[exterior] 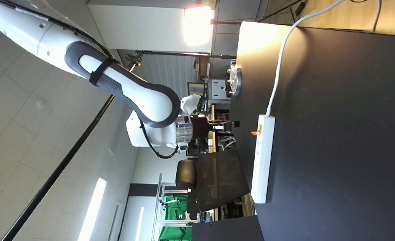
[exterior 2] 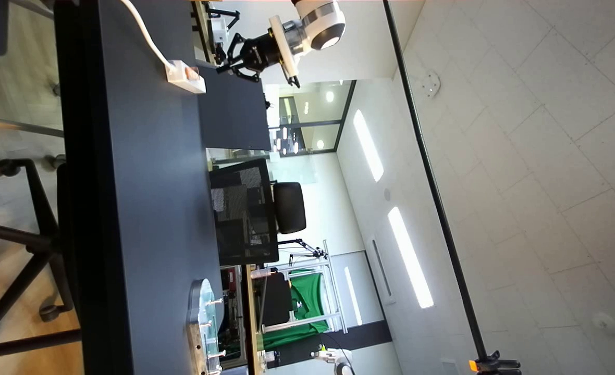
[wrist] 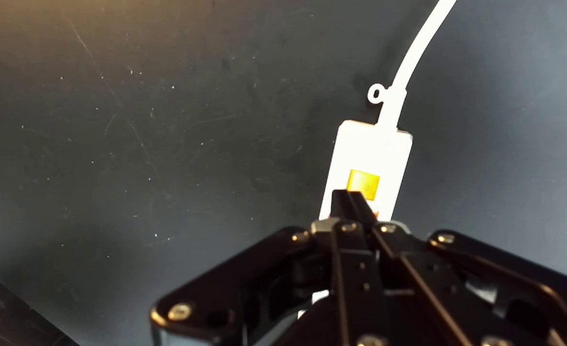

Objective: Turn on the main adapter switch

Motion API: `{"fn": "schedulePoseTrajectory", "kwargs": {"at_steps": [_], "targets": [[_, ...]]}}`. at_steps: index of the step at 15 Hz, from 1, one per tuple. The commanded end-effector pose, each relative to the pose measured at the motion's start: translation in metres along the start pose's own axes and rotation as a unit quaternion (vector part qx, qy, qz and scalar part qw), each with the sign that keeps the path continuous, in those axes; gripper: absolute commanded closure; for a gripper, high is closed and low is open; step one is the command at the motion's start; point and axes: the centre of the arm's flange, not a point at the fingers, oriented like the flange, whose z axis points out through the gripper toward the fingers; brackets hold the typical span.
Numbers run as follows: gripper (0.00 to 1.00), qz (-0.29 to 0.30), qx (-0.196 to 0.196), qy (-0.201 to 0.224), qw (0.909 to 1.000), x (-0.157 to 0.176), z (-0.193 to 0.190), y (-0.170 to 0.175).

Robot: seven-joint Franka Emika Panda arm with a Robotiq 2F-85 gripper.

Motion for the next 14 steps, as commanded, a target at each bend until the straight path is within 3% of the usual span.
{"fn": "schedulePoseTrajectory", "kwargs": {"at_steps": [1, 6, 14], "targets": [[1.00, 0.014, -0.001, -0.012, 0.9998, 0.005, 0.008, -0.002], [1.00, 0.042, 0.003, -0.017, 0.9990, 0.003, 0.024, -0.009], [1.00, 0.108, 0.034, 0.021, 0.9934, 0.008, 0.041, -0.003]]}}
